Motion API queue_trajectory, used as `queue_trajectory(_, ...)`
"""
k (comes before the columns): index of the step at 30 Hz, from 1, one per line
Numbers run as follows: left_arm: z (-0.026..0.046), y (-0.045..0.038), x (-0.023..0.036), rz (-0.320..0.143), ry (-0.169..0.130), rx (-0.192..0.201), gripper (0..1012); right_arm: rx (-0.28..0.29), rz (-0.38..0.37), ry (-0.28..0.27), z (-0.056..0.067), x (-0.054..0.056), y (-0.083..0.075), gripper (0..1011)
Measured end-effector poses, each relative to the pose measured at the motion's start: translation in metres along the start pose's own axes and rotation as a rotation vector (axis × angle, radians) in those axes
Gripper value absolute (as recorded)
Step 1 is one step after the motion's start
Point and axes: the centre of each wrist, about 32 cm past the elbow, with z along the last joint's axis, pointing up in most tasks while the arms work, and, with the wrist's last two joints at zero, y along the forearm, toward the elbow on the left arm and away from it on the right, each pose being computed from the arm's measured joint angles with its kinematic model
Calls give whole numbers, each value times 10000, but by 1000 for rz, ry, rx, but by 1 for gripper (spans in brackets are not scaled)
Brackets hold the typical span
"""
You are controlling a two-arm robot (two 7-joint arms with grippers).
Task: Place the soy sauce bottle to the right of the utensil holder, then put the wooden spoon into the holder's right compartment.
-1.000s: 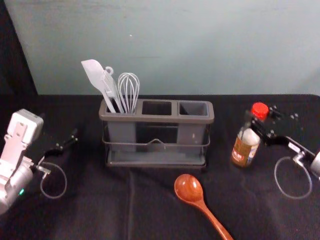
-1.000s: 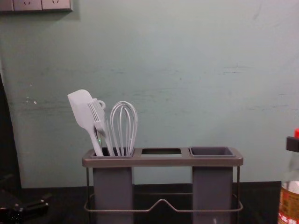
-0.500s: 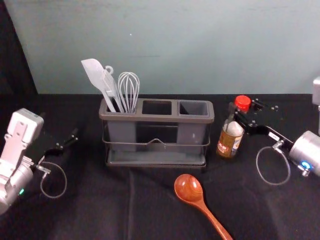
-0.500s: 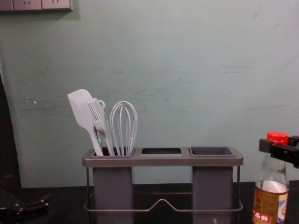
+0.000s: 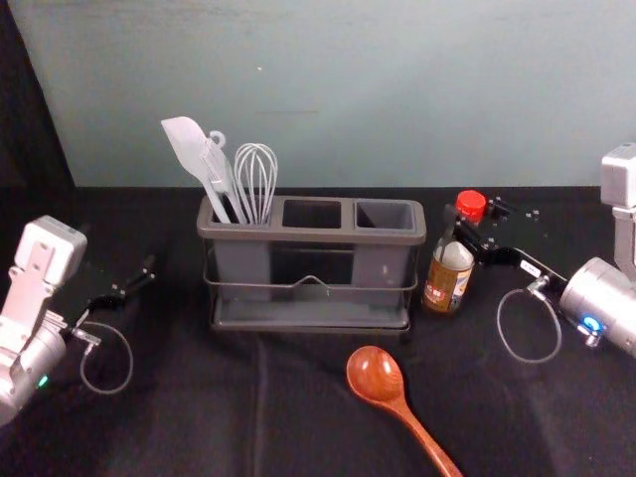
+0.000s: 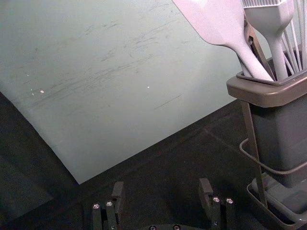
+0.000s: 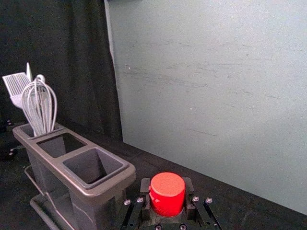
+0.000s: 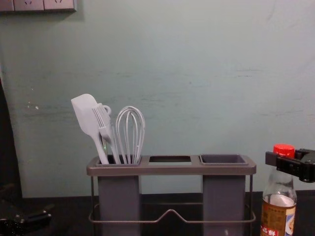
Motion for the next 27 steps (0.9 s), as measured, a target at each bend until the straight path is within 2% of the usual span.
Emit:
queue_trajectory(22,0,0,0,0,0,0,1012,-5,-12,2,-26,14,41,394)
queue_trajectory(24,0,0,0,0,0,0,1011,-4,-12,2,-24,14,41,457)
queue_trajectory(25,0,0,0,0,0,0,1011,-4,-12,2,-24,14,40,457)
queue_trajectory(27,0,0,0,0,0,0,1012,-4,-12,2,-23,14,40,541)
